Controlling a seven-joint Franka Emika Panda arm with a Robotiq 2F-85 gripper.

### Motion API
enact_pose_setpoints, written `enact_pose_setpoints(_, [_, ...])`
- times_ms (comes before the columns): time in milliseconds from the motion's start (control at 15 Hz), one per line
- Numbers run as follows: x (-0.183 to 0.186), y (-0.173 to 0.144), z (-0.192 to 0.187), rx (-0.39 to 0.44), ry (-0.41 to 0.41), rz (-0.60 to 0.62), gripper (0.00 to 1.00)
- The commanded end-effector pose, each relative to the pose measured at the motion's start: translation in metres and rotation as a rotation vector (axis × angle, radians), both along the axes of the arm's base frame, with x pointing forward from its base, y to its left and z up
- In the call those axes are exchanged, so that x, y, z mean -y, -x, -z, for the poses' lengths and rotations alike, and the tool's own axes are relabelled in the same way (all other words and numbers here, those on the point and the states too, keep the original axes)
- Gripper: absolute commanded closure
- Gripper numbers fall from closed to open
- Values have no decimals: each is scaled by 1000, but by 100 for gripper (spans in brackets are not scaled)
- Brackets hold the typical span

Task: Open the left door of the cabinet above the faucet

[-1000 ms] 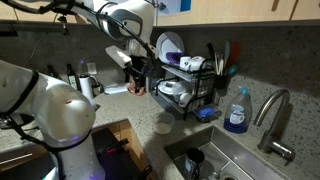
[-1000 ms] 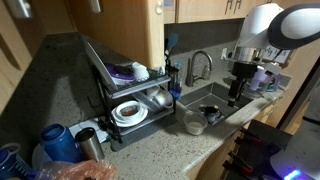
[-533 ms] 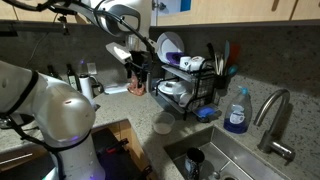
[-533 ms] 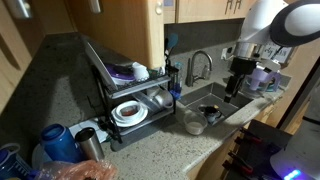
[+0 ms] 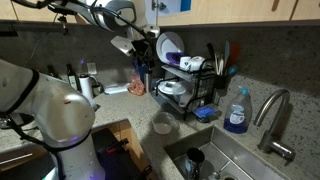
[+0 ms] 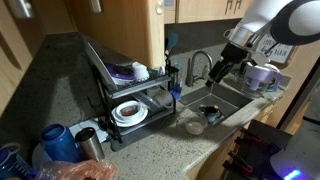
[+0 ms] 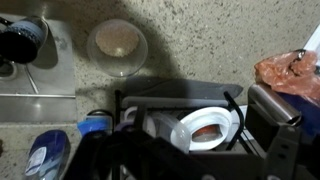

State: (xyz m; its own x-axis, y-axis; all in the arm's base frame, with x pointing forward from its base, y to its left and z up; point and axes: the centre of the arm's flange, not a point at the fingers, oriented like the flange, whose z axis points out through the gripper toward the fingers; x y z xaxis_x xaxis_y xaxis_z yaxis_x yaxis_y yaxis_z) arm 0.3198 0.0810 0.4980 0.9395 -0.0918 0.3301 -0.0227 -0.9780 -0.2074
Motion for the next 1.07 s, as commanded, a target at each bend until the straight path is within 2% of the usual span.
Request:
enact_pose_setpoints(0, [-5, -26, -23, 130, 32, 85, 0])
enact_pose_setpoints(467, [5, -48, -68, 375, 104, 270, 0])
enact_pose_setpoints(1000, [40, -40, -115, 539, 194, 488, 0])
